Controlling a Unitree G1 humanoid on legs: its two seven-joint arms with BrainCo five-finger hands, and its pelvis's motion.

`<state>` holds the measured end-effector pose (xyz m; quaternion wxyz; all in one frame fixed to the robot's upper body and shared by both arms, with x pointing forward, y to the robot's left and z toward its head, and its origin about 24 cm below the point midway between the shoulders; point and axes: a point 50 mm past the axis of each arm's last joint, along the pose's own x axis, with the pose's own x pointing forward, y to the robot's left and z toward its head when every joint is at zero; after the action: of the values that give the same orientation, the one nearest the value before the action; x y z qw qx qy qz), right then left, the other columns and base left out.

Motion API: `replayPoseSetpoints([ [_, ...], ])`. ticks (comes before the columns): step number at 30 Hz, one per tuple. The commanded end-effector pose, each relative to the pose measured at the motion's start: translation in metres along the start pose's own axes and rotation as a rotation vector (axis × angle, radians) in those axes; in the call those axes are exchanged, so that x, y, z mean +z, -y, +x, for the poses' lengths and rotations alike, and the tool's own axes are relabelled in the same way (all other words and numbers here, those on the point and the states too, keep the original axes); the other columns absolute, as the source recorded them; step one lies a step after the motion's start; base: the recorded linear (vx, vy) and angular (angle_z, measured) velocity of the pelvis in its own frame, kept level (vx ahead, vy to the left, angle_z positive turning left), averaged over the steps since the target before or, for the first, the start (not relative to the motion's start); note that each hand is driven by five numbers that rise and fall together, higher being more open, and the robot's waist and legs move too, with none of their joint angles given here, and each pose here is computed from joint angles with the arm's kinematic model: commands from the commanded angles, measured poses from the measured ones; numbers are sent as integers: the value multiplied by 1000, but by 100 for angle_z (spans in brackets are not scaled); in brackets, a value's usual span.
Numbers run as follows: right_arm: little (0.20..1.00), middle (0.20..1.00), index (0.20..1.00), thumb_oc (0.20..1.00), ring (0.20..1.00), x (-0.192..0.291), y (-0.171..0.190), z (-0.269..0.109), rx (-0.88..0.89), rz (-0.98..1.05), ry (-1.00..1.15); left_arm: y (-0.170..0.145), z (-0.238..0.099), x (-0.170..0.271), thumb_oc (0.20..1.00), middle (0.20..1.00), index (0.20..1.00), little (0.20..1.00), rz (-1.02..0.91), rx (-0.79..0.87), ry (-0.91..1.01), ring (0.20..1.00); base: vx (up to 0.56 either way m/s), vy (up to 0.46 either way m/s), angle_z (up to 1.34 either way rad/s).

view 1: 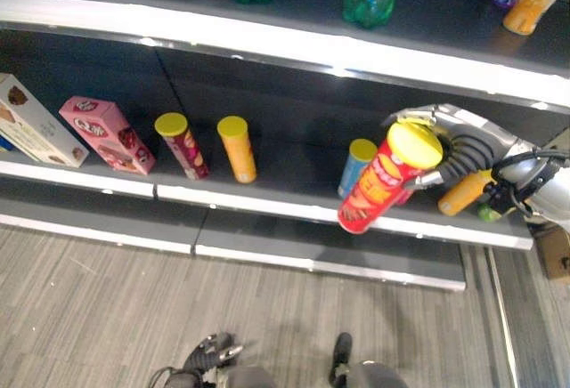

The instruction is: Put the goods on the table back onto the shelves and tidy them up.

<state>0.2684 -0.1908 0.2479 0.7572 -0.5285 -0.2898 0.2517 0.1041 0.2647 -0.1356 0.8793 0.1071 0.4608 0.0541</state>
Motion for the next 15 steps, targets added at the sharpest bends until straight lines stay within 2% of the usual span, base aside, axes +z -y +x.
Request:
replayPoseSetpoints([
  [1,200,200,200,200,200,20,10,9,-75,2,115,-23,-1,12,1000,1000,1000,1000,76,51,50,1000,91,215,-40],
  [7,200,200,200,200,200,18,-5,21,-69,23,117,-28,-2,11,1000,1000,1000,1000,107,67,43,1000,82,341,-47],
  [15,200,200,200,200,200,0,-24,33,-56,2,29,-37,-3,5,1000,1000,1000,1000,97,106,15,1000,2,79,-8],
])
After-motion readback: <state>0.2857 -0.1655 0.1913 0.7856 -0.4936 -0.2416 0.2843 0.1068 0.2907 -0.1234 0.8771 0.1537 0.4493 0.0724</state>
